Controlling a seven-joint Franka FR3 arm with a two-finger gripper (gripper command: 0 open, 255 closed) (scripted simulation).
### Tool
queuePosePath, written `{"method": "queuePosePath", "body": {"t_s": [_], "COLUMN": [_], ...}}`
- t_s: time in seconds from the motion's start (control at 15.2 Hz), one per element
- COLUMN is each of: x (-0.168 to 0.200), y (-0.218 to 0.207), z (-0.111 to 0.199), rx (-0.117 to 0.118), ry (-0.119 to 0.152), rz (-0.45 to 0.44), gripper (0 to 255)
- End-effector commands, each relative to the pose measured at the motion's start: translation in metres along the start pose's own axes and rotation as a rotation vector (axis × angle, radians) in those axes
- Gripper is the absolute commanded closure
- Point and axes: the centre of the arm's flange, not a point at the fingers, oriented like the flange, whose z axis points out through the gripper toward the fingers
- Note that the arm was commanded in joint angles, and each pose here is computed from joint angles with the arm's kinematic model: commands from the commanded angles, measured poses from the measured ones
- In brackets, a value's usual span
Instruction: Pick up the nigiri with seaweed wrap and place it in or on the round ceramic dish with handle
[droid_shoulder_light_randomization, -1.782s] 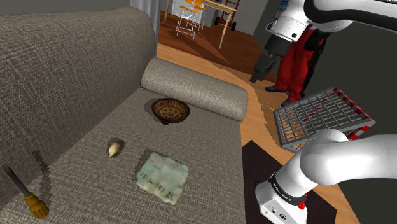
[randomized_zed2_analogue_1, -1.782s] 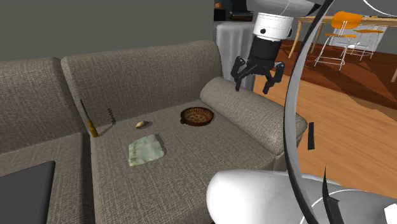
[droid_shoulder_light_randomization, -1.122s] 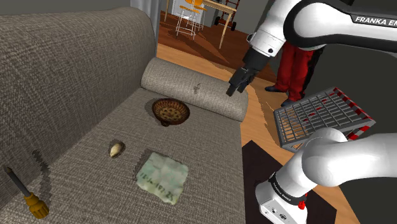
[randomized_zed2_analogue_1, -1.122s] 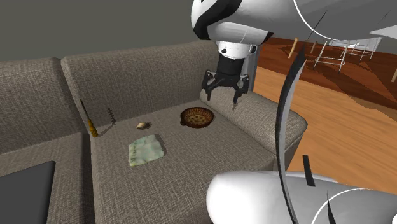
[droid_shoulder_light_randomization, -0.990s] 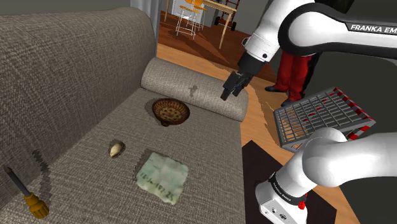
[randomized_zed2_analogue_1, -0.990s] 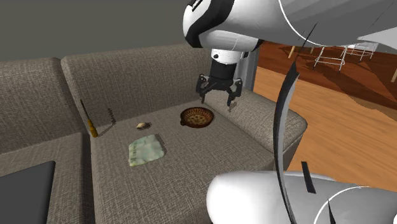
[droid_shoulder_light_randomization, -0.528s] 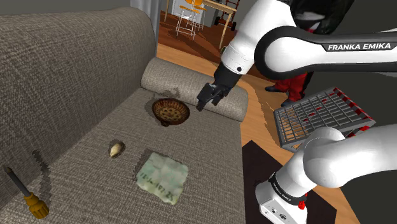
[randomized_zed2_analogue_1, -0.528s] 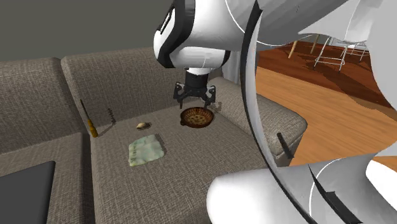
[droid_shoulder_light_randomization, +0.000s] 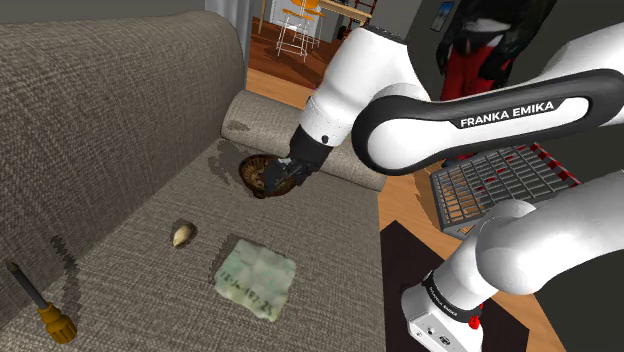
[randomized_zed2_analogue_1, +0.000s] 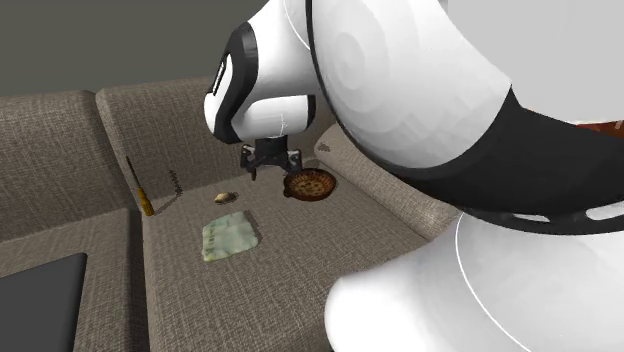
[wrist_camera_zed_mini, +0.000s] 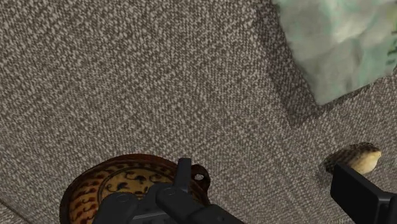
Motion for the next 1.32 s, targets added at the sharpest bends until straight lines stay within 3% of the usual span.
{"method": "queuePosePath", "body": {"t_s": [0.0,0.86,1.25], "x": [0.005,0.036,0.041], "y": [-0.021,-0.157,-0.163], "z": [0.016,0.113,0.144], "rx": [0.001,-0.012,-0.012], "ry": [0.017,0.119,0.124], "rz": [0.005,0.025,0.026], "gripper": [0,0,0]}}
